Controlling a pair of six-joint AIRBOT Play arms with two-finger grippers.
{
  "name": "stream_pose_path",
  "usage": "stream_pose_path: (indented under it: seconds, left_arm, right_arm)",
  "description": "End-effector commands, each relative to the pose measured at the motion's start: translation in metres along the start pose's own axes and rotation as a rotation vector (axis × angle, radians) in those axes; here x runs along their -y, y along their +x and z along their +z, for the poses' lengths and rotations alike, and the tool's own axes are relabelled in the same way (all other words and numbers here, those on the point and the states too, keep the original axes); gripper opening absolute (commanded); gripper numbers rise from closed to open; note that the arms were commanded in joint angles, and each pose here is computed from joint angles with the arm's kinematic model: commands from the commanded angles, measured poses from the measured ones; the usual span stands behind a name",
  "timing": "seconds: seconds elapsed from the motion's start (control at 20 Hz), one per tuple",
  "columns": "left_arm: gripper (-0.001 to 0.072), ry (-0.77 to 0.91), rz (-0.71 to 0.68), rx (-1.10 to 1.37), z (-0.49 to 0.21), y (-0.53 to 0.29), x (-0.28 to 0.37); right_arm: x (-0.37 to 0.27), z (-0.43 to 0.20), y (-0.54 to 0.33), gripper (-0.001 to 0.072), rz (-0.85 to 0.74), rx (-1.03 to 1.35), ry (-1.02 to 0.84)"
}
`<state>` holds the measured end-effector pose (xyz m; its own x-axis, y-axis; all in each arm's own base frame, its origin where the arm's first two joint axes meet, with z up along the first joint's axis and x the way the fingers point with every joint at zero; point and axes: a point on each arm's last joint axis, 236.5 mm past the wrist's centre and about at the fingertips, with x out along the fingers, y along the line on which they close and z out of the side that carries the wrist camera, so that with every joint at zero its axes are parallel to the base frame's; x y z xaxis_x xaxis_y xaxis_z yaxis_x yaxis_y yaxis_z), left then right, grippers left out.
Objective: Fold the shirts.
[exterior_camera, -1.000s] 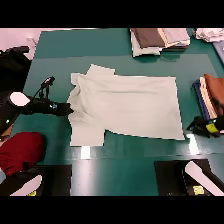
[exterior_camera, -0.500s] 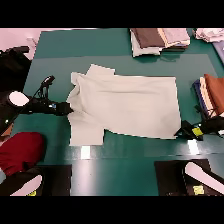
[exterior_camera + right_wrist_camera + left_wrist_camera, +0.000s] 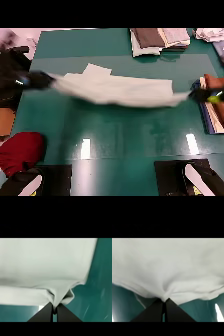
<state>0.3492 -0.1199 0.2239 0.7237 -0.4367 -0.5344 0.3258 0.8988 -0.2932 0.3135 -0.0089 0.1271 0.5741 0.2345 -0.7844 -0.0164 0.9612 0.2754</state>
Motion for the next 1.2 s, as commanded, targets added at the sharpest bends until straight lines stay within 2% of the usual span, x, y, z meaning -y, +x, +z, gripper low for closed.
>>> stream_pose_path:
  seconds: [0.0, 0.15, 0.25, 0.45, 0.6, 0.8, 1.05, 1.15]
  left_arm:
    - [0.0023, 0.171, 0.051, 0.396, 0.106, -0.142, 0.047]
    - [0.0022, 0.258, 0.023, 0.669, 0.152, -0.257, 0.097]
    - [0.0023, 0.291, 0.007, 0.804, 0.165, -0.317, 0.122]
    - [0.0022, 0.303, 0.057, 0.884, 0.171, -0.353, 0.123]
    - [0.0023, 0.263, 0.139, 0.675, 0.16, -0.297, 0.088]
    - [0.0024, 0.182, 0.178, 0.288, 0.132, -0.163, 0.031]
    - [0.0025, 0.03, 0.182, -0.16, 0.042, 0.029, -0.049]
    - [0.0025, -0.017, 0.197, -0.256, 0.006, 0.091, -0.079]
  right_arm:
    - [-0.059, 0.096, -0.144, 0.0022, -0.054, 0.451, -0.206]
    - [-0.098, 0.121, -0.251, 0.0021, -0.113, 0.705, -0.322]
    - [-0.108, 0.123, -0.296, 0.0021, -0.166, 0.794, -0.357]
    - [-0.109, 0.121, -0.313, 0.0021, -0.196, 0.755, -0.353]
    - [-0.104, 0.127, -0.3, 0.002, -0.18, 0.674, -0.325]
    - [-0.074, 0.143, -0.238, 0.002, -0.151, 0.517, -0.249]
    - [-0.02, 0.113, -0.059, 0.0021, -0.058, 0.059, -0.117]
    - [-0.002, 0.087, 0.013, 0.002, -0.027, -0.106, -0.062]
